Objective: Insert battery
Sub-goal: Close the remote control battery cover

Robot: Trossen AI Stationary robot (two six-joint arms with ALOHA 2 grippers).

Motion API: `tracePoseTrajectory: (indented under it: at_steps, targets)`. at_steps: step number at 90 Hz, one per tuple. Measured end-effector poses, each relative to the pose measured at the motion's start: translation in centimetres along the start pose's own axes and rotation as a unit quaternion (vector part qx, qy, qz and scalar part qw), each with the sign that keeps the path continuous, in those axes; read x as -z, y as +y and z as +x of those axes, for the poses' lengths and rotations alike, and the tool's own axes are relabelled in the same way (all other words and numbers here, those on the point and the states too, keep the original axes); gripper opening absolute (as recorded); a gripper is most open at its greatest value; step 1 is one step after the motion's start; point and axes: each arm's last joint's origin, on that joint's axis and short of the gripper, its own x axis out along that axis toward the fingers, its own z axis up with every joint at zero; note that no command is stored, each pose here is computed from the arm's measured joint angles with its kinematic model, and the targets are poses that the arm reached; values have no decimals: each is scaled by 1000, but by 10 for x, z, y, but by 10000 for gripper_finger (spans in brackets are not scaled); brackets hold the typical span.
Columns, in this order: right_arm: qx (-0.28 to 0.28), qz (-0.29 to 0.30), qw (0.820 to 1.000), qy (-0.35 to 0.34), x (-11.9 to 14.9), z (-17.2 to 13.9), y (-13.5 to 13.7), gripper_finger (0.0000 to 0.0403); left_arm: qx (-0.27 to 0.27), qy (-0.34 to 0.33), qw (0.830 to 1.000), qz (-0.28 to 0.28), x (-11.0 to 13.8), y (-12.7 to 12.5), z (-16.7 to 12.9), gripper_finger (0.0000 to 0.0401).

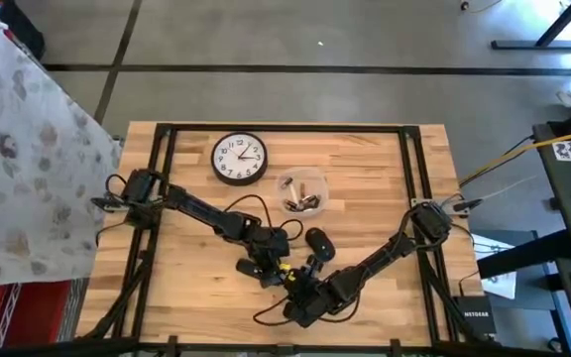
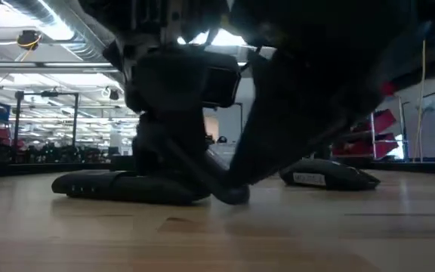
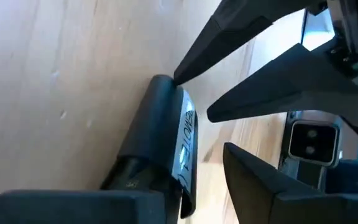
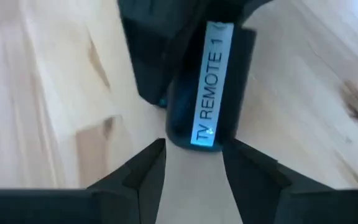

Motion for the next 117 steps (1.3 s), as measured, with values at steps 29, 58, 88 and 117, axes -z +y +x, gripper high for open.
tracePoseTrajectory:
  at_steps: [29, 58, 88, 117]
  targets:
    - [1, -3, 1000, -6, -9, 4, -5, 147, -35, 43, 998, 20, 9, 4, -5, 96]
    - [-11, -3, 1000, -11, -12, 4, -3, 147, -63, 50, 996, 38, 15, -6, -33, 96]
    - [-19, -5, 1000, -21, -14, 3, 0, 147, -203, 56, 976, 55, 35, -15, -87, 96]
    - [2, -47, 997, 59, -13, -15, 4, 147, -411, 91, 904, 73, 75, -6, -100, 95]
